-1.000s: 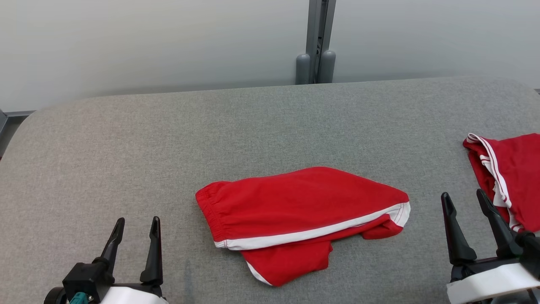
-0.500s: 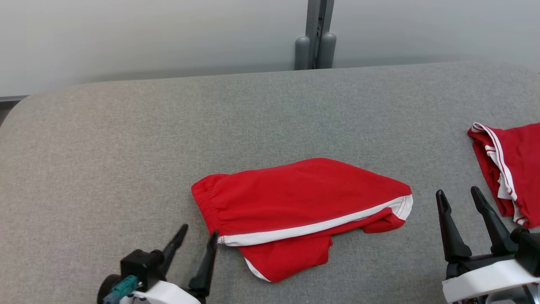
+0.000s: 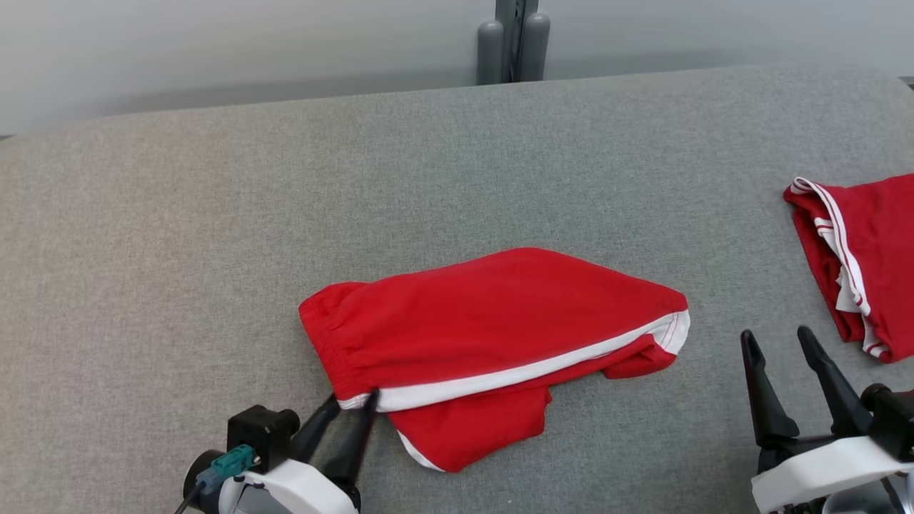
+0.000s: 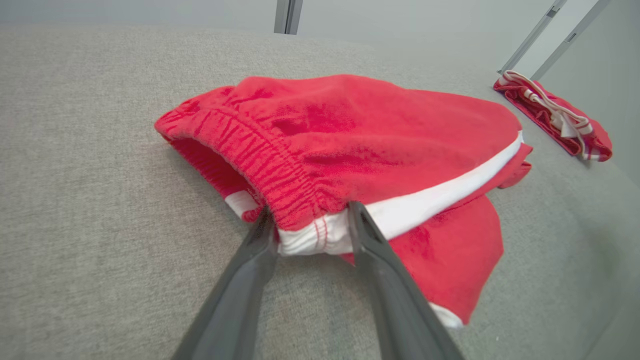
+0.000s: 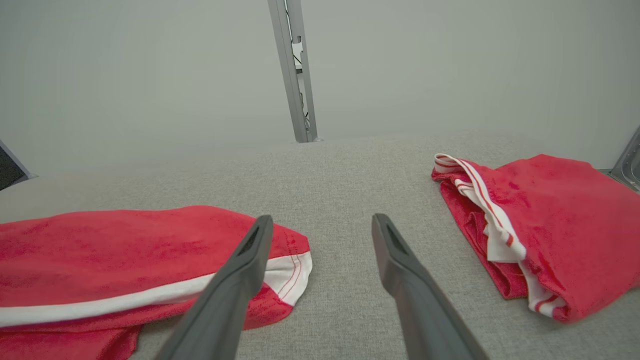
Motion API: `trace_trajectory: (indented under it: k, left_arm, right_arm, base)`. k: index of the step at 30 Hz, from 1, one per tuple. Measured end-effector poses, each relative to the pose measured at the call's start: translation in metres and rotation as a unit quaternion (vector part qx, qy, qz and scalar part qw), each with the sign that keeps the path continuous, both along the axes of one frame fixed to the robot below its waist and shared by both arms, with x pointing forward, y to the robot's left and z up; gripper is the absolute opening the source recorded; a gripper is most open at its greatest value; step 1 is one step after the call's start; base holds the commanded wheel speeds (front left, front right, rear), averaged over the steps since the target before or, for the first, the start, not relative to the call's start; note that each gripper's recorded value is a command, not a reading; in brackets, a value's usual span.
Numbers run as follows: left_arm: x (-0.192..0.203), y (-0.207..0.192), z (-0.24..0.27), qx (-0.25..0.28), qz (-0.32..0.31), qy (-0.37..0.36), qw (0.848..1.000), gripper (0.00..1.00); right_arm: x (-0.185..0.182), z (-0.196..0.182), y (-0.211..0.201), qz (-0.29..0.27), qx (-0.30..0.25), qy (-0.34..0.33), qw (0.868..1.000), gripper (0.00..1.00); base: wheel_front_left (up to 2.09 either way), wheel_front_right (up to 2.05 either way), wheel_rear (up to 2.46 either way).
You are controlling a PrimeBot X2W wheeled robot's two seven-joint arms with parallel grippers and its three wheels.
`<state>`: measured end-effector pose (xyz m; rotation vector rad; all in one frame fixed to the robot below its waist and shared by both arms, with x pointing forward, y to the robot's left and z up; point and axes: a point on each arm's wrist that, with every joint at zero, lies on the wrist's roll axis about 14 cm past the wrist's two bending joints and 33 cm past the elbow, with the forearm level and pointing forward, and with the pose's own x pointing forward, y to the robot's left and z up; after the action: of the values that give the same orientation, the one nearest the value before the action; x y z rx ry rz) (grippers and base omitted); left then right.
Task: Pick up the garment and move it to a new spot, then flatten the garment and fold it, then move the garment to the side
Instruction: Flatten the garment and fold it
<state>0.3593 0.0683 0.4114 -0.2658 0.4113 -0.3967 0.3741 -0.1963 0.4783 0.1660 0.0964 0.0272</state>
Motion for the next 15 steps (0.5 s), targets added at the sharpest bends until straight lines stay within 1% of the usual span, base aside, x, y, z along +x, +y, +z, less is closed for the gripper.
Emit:
trace_trajectory:
  k: [7, 11, 15]
  left_arm:
    - [0.011, 0.003, 0.001, 0.003, 0.002, -0.009, 1.0, 0.0]
    - [0.019, 0.004, 0.001, 0.008, 0.001, -0.017, 1.0, 0.0]
    - [0.027, 0.005, -0.001, 0.01, 0.0, -0.02, 1.0, 0.0]
  right_arm:
    - [0.003, -0.049, -0.003, 0.001, 0.01, 0.079, 0.997, 1.0]
    - [0.017, -0.071, 0.006, 0.02, 0.014, 0.106, 0.994, 1.0]
    - [0.033, -0.088, 0.026, 0.055, 0.013, 0.128, 0.99, 1.0]
  base:
    - [0.0, 0.0, 0.0]
    - [0.0, 0.0, 0.0]
    - [0.0, 0.0, 0.0]
